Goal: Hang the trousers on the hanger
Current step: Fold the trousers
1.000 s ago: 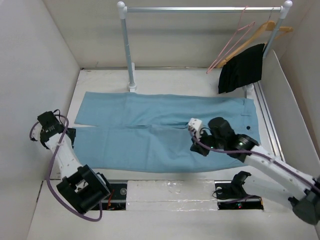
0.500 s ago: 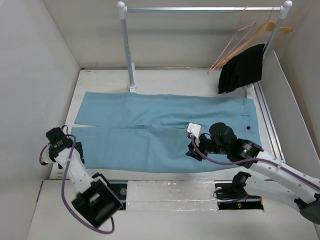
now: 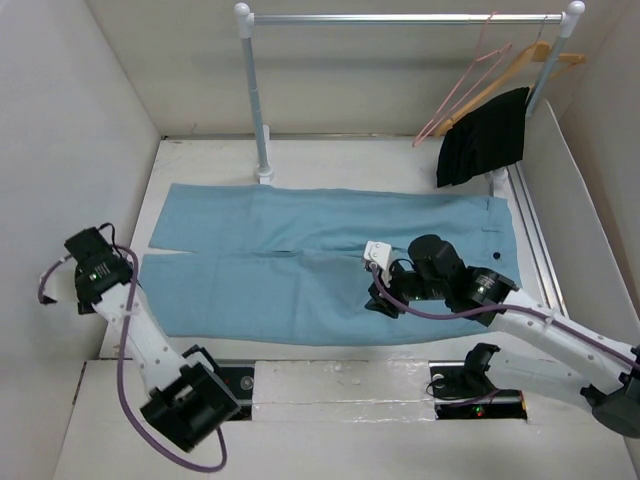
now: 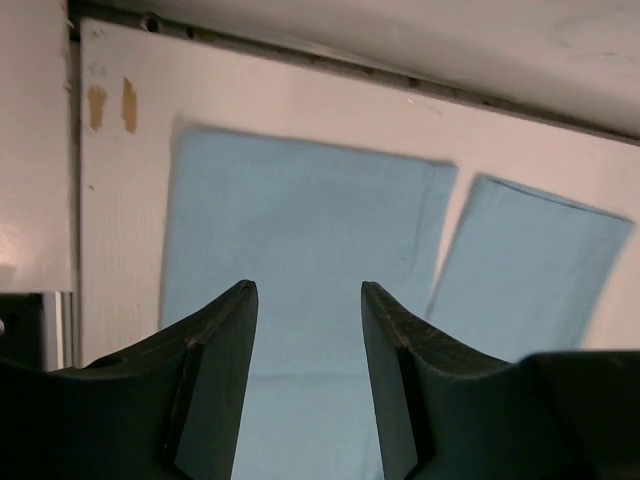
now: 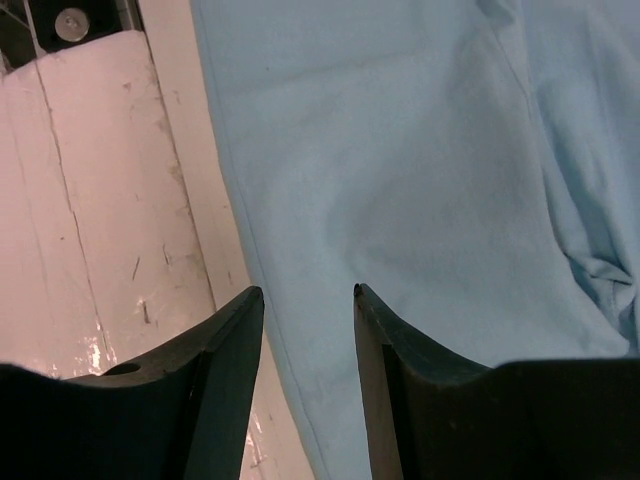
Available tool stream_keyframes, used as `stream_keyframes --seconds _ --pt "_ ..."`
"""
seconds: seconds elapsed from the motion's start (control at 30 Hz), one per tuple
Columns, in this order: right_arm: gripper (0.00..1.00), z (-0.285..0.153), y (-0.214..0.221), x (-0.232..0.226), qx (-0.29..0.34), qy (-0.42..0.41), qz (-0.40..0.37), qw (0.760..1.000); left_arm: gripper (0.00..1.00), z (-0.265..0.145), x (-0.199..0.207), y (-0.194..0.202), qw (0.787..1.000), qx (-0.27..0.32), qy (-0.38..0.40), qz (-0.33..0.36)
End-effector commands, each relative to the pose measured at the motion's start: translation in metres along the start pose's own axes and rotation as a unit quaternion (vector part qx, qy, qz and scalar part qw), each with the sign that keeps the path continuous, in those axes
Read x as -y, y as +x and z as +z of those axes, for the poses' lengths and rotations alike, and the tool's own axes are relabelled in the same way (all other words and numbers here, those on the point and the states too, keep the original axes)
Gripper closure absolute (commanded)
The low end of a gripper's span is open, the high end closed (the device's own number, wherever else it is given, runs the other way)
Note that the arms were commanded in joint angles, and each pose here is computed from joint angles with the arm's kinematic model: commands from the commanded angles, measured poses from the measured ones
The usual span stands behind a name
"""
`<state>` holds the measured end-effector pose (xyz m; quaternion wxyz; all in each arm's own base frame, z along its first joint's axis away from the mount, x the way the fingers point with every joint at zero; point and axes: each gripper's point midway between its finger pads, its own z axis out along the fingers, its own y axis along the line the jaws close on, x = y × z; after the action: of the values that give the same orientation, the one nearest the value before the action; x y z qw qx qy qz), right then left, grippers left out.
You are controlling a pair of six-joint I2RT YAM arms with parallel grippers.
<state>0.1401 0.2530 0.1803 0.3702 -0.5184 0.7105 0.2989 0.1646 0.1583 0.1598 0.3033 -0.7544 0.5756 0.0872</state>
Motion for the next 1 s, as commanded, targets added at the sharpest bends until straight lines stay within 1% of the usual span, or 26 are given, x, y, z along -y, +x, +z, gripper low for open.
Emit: stream_keyframes --seconds 0.0,0.07,0.1,0.13,0.17,0.23,0.3,0.33,0.4,0.47,0.53,0.57,0.6,0.63,0.67,0.73,0.77,0.83,0.87,0.93,0.97 --pt "0.53 -0.013 -0.034 0.000 0.040 -0.001 -0.032 0.999 0.58 0.025 -0.030 -0.008 0.988 -0.001 -0.118 0.096" --pt "0.53 -0.018 -0.036 0.007 0.047 0.018 -0.035 0.998 0.61 0.039 -0.042 -0.004 0.981 -0.023 -0.151 0.123" --pt "0.52 -0.020 -0.036 0.010 0.050 0.024 -0.032 0.998 0.62 0.049 -0.045 0.002 0.977 -0.049 -0.159 0.134" --pt "0.52 -0.021 -0.037 0.009 0.053 0.022 -0.033 0.998 0.62 0.051 -0.044 0.004 0.972 -0.066 -0.157 0.160" --pt "0.52 -0.021 -0.035 0.011 0.054 0.021 -0.029 0.998 0.62 0.053 -0.038 0.003 0.972 -0.068 -0.149 0.168" --pt "0.52 -0.023 -0.035 0.013 0.057 0.023 -0.026 0.998 0.61 0.061 -0.034 0.006 0.964 -0.088 -0.144 0.204" --pt "0.52 -0.025 -0.034 0.016 0.057 0.031 -0.024 0.998 0.58 0.067 -0.043 0.011 0.952 -0.113 -0.171 0.227" --pt "0.52 -0.025 -0.034 0.016 0.058 0.032 -0.024 0.997 0.57 0.070 -0.047 0.014 0.948 -0.122 -0.179 0.233" --pt "0.52 -0.028 -0.035 0.020 0.061 0.041 -0.022 0.997 0.55 0.070 -0.047 0.017 0.949 -0.125 -0.175 0.230" --pt "0.52 -0.031 -0.036 0.025 0.066 0.051 -0.018 0.996 0.54 0.077 -0.056 0.034 0.949 -0.152 -0.176 0.213" --pt "0.52 -0.032 -0.036 0.027 0.065 0.057 -0.013 0.996 0.54 0.084 -0.067 0.044 0.944 -0.166 -0.191 0.210" --pt "0.52 -0.036 -0.035 0.036 0.066 0.076 -0.005 0.995 0.55 0.085 -0.062 0.045 0.946 -0.163 -0.199 0.199" --pt "0.51 -0.037 -0.033 0.040 0.064 0.082 0.002 0.995 0.56 0.087 -0.054 0.046 0.947 -0.156 -0.193 0.203" --pt "0.51 -0.036 -0.029 0.042 0.060 0.082 0.009 0.995 0.56 0.087 -0.040 0.050 0.947 -0.145 -0.175 0.225" --pt "0.51 -0.035 -0.025 0.044 0.056 0.080 0.016 0.995 0.57 0.087 -0.020 0.045 0.954 -0.124 -0.150 0.227" --pt "0.52 -0.028 -0.012 0.042 0.043 0.074 0.028 0.996 0.57 0.086 0.003 0.052 0.959 -0.122 -0.115 0.230" --pt "0.52 -0.027 -0.006 0.047 0.035 0.083 0.038 0.995 0.58 0.085 0.021 0.049 0.963 -0.114 -0.092 0.225" --pt "0.52 -0.028 0.004 0.056 0.022 0.101 0.066 0.992 0.60 0.082 0.046 0.054 0.967 -0.115 -0.057 0.218" --pt "0.52 -0.029 0.010 0.061 0.017 0.113 0.077 0.991 0.60 0.074 0.077 0.059 0.968 -0.105 -0.009 0.227" --pt "0.51 -0.034 0.018 0.079 0.017 0.149 0.119 0.982 0.60 0.066 0.106 0.077 0.964 -0.118 0.035 0.234" --pt "0.49 -0.036 0.020 0.085 0.020 0.159 0.130 0.978 0.60 0.059 0.128 0.088 0.959 -0.125 0.061 0.246"
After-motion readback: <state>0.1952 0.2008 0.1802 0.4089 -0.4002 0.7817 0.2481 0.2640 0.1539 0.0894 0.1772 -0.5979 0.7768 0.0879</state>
